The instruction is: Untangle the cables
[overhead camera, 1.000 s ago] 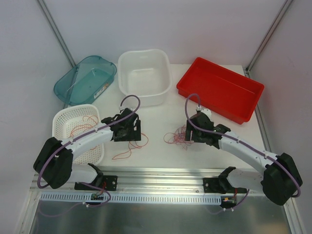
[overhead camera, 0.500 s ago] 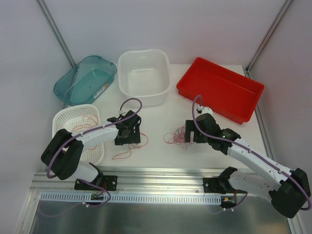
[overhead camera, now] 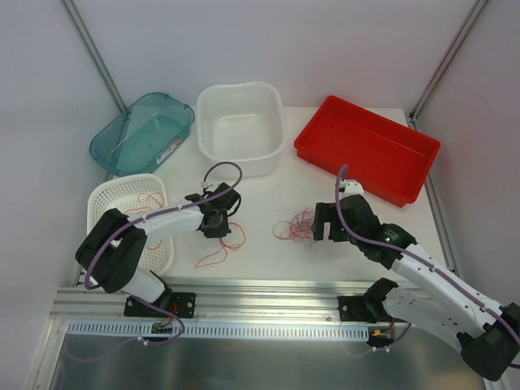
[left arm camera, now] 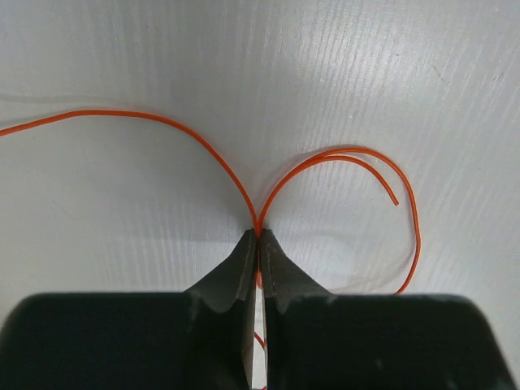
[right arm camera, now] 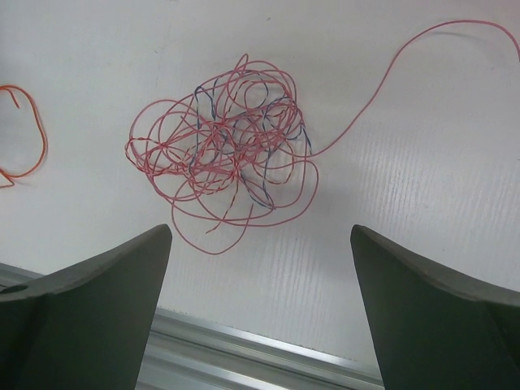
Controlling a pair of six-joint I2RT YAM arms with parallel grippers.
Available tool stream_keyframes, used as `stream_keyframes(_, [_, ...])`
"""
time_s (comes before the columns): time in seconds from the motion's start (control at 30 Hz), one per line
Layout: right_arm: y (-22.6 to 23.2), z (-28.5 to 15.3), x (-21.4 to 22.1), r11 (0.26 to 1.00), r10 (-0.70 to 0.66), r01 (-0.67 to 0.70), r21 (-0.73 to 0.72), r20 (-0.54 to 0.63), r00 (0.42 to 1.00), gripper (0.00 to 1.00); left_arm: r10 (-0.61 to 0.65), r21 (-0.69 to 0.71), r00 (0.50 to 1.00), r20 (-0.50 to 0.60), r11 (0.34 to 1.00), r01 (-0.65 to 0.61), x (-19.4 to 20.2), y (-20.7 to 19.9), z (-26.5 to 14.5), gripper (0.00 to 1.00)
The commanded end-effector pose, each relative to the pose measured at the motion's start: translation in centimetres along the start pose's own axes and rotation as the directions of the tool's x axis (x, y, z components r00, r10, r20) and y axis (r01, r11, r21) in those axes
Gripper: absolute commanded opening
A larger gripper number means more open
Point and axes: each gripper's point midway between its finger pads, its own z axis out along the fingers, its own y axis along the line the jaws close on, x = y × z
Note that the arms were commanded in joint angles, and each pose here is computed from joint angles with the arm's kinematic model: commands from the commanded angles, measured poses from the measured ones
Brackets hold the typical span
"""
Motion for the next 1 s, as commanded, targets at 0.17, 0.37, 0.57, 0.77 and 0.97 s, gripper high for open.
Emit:
stream_keyframes(0.17, [-1.1,-0.4,0.2,0.999,-0.023,0.023,0.036,0.021,1.000,0.97,0.032,0.122,0.997,0.077,0.992,-0.042,-2.0,-2.9,-3.0,0.00])
stream_keyframes(0.37, [-2.0,-1.4,-0.4,0.997,-0.030,0.026,0.066,0.063,0.998,0.97,0.069,0.212,0.967,0.247,0.970,-0.123,-7.6,-5.1,-10.3,0.00])
stream_keyframes(0.57, [-2.3,-2.6,-1.1,0.998,-0.032,0.026,0.055,0.112,0.993,0.97,0.075,0.221,0.893,0.443,0.957,-0.190,-14.1,-5.7,-19.3,0.00])
stream_keyframes(0.77, [-2.7,-3.1,-1.0,0.998,-0.044,0.037,0.059,0.120,0.992,0.97,-0.012,0.212,0.820,0.573,0.968,-0.134,-19.8,-1.7,-27.1,0.00])
stream_keyframes(0.97, [-2.7,-3.2,-0.9,0.998,-0.046,0.040,0.052,0.118,0.992,0.97,-0.134,0.133,0.761,0.635,0.989,0.063,-22.7,7.1,-29.0,0.00])
